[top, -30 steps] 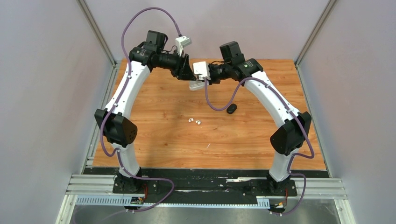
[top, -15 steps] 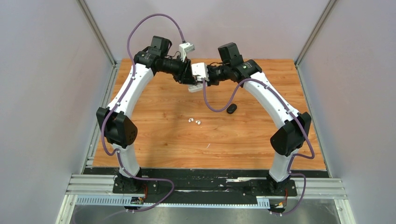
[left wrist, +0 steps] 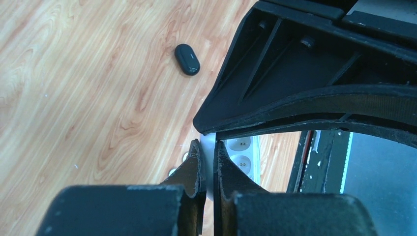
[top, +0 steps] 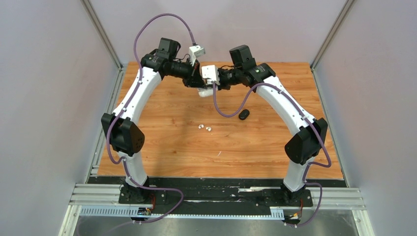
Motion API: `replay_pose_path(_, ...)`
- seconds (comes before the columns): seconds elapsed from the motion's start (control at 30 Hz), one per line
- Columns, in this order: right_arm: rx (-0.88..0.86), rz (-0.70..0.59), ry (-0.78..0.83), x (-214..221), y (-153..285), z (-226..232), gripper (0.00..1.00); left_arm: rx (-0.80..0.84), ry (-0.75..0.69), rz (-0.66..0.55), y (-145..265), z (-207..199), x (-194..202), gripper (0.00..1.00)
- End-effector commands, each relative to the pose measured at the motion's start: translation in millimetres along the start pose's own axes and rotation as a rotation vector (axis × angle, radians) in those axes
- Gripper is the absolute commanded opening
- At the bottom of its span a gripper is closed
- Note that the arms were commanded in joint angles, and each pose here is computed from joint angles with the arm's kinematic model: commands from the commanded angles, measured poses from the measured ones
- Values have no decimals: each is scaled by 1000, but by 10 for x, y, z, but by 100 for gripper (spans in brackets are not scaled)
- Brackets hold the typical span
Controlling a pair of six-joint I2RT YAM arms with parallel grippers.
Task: Insert the wireless bluetooth earbuds into the charging case
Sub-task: Pass from the right arm to the left
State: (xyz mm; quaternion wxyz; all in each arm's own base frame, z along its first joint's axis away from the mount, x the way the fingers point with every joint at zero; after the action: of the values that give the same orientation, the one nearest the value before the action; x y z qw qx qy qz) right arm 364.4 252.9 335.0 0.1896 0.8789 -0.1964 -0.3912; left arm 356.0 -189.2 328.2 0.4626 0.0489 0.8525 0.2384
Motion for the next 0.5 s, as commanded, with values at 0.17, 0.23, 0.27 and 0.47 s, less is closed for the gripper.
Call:
replay_pose_path(0.17, 135, -16, 54, -254, 228, -180, 28, -63, -198, -104, 222, -188, -247, 0)
replay_pose_path(0.23, 171, -9, 41, -273, 270, -218, 32, -77, -229, -113, 248, -199, -268, 0)
replay_pose_path(0.27, 188, -6, 27, -281, 288, -235, 34, -87, -251, -120, 269, -209, -284, 0)
replay_pose_path(0.47, 363, -19, -135, -295, 601, -383, 50, -144, -340, -126, 341, -216, -265, 0)
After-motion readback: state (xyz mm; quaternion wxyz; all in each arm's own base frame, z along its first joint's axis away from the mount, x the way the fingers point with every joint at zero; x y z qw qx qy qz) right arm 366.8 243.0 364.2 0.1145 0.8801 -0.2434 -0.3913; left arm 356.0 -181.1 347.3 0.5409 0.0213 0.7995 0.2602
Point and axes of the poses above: each gripper's point midway between its finger pads, its own y axis back along the fingers, its own z axis along the line the jaws close on, x = y × z, the point moved 9 cm from there along y, back along the fingers, and after that the axes turned 8 degrees about y, right-handed, at the moved point
